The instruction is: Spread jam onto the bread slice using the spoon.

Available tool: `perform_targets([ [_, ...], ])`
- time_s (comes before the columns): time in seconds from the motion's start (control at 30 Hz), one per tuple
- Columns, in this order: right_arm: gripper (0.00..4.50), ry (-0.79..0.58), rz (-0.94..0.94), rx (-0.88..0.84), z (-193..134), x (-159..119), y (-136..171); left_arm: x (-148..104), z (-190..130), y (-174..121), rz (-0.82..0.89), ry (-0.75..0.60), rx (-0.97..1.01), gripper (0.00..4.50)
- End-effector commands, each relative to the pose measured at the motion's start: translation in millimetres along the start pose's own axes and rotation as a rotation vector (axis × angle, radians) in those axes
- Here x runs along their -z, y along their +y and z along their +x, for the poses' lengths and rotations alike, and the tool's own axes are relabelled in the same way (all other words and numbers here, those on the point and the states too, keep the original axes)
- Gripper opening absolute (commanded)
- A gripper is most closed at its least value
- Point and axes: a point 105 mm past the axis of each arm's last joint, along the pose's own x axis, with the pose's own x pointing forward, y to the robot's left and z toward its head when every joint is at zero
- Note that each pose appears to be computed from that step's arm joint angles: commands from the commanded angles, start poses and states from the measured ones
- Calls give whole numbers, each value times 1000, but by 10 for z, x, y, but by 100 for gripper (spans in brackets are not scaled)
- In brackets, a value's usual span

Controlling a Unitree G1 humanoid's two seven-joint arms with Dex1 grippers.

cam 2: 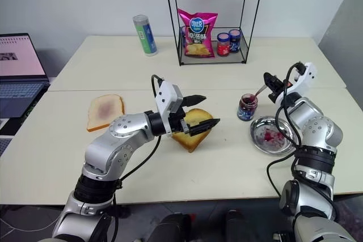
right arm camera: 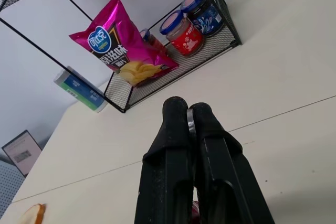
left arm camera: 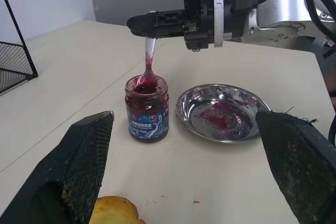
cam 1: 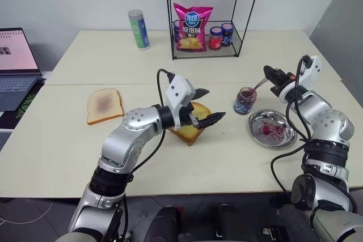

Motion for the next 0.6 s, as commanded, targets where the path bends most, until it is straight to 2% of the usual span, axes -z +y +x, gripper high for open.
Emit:
perform_targets([
  [0.03, 5, -96, -15, -25, -54, -288, 84, -147, 4, -17, 48, -39, 14, 450],
  [0.6, 5, -219, 409, -32, -118, -493, 12, -174, -29, 22, 51, -43, 23, 450],
])
